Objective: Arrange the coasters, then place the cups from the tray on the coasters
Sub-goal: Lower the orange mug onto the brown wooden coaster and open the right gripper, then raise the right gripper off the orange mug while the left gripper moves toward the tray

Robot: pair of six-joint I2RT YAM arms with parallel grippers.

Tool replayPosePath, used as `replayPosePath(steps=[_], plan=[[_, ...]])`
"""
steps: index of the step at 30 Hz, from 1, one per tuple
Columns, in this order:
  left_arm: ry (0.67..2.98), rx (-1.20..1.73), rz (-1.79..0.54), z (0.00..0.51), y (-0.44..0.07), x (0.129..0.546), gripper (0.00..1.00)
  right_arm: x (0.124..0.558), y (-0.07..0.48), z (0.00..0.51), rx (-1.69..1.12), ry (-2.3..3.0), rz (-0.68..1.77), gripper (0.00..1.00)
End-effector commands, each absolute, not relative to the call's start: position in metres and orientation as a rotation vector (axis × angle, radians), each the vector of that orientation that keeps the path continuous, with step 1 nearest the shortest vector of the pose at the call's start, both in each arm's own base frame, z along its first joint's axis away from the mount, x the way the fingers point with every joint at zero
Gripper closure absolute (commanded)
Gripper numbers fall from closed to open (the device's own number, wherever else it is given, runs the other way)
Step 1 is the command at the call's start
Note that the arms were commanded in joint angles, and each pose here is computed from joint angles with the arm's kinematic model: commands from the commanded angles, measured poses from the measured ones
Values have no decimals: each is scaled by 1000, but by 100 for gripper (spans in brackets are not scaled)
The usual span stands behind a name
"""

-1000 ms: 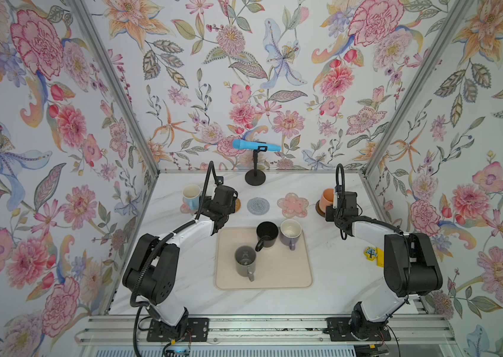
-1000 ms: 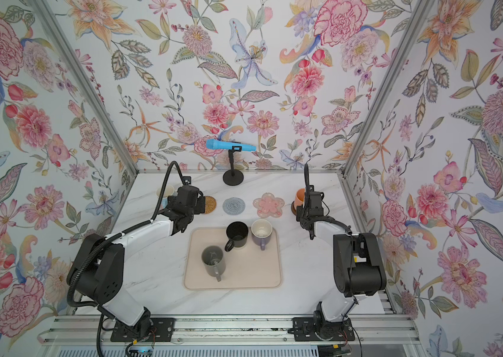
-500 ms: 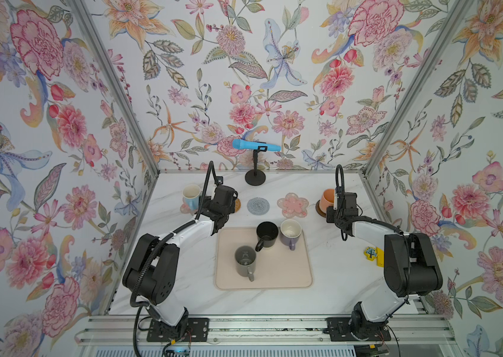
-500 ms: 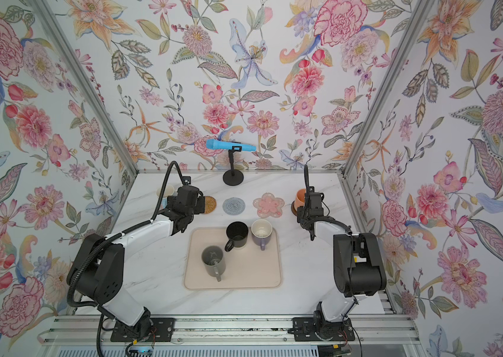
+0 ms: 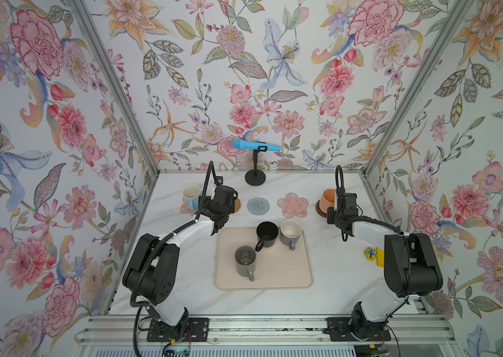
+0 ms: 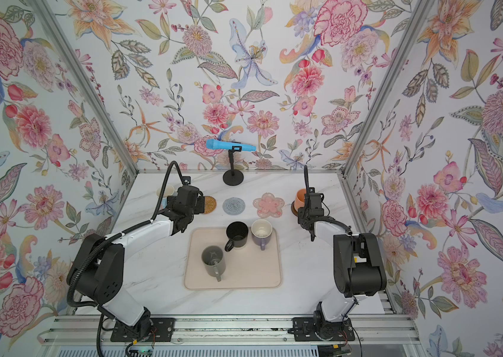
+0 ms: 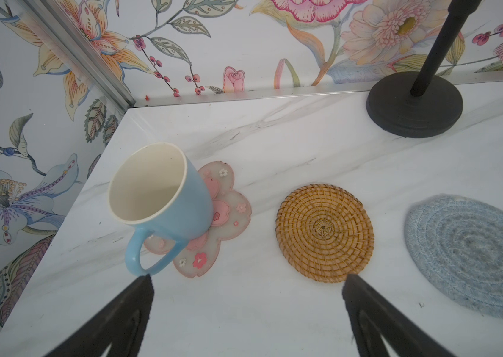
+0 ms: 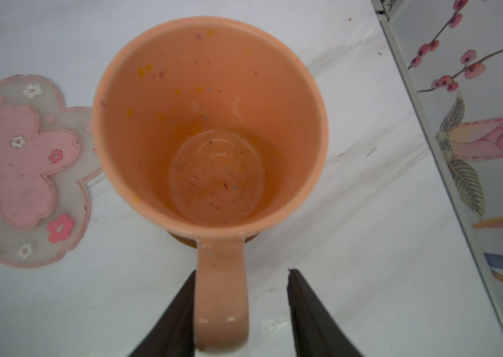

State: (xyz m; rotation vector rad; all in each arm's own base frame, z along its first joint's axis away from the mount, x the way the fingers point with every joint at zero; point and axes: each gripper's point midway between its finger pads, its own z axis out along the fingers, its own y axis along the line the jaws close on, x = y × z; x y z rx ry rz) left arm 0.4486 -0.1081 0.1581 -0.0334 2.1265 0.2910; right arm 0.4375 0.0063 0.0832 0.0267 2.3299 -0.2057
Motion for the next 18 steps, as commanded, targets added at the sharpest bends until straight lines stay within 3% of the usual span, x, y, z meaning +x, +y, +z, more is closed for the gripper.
replayPosePath(steps=[1,18], plan=[[2114,-52,325,169,-101,441,1,434,2,96,44,2308,-228,51],[2119,-61,335,171,-94,428,1,424,15,120,42,2302,-142,47]])
